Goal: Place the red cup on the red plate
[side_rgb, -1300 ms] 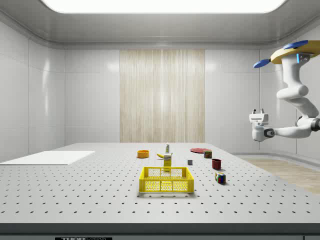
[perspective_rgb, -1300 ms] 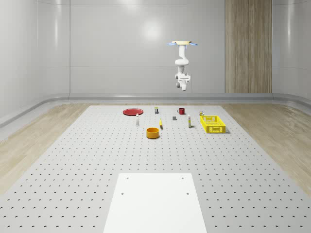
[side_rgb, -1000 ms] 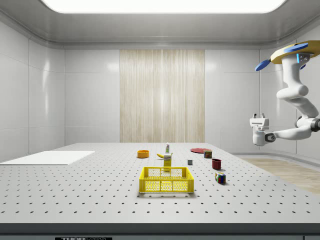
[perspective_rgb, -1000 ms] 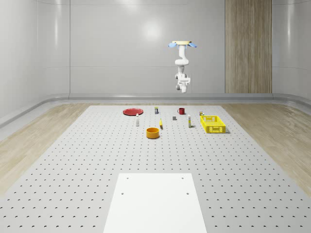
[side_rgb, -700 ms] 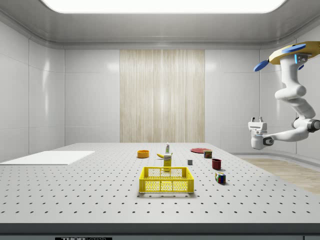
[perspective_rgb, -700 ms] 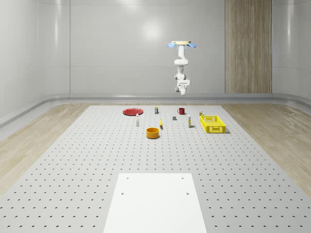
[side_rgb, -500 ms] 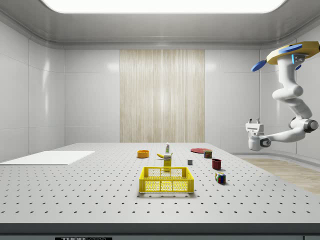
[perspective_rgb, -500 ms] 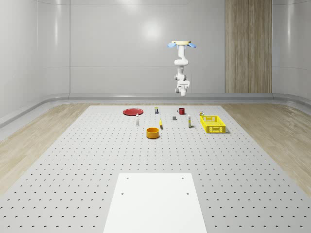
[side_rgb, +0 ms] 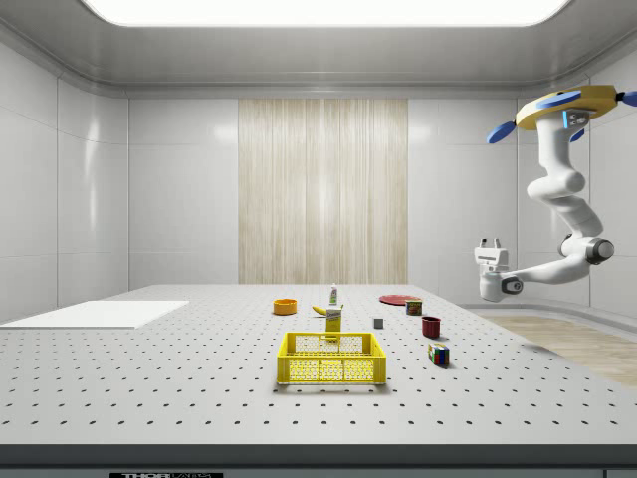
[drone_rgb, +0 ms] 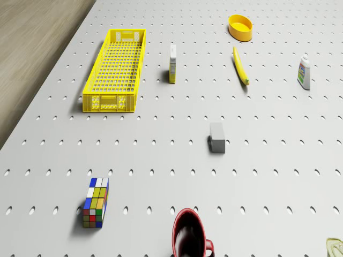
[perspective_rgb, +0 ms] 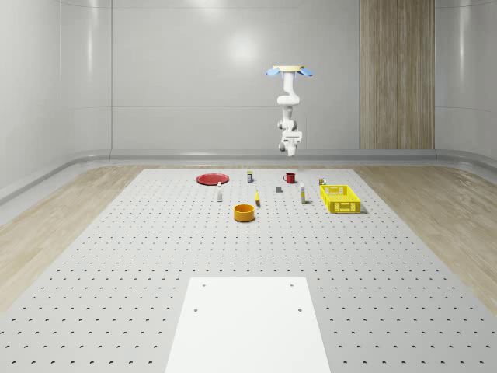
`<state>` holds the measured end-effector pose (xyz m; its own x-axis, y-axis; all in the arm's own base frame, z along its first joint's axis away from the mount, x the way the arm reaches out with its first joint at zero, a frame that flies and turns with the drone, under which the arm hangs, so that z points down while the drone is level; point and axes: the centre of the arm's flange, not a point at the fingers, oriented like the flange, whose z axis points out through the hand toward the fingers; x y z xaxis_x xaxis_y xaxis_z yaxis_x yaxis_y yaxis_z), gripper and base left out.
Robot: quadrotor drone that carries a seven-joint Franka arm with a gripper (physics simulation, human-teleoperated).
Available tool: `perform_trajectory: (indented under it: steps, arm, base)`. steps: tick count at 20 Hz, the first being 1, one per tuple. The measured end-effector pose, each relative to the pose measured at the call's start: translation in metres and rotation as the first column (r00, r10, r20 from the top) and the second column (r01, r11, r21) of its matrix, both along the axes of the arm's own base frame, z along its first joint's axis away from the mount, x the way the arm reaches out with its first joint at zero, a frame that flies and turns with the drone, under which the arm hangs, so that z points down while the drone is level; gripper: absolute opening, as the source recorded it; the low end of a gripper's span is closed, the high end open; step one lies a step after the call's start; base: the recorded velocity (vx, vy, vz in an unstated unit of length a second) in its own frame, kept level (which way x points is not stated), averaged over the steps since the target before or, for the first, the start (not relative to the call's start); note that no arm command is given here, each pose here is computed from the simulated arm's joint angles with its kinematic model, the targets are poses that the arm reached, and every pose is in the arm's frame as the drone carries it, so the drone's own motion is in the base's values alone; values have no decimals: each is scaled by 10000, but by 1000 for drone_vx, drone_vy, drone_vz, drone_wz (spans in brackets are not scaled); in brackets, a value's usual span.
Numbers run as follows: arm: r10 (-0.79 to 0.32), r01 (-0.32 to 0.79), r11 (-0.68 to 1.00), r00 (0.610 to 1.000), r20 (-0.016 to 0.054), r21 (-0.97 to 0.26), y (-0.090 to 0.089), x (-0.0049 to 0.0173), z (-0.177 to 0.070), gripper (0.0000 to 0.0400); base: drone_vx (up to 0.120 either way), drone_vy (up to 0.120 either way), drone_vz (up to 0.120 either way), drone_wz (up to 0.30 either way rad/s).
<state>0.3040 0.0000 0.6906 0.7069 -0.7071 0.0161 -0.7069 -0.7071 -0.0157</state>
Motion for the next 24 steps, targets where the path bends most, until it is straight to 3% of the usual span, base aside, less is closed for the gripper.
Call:
perform_trajectory:
  steps: [24]
  arm:
    - [-1,5,9999,9998,182,-168,17,-17,7,400]
  base:
    - [120,-12,0,0]
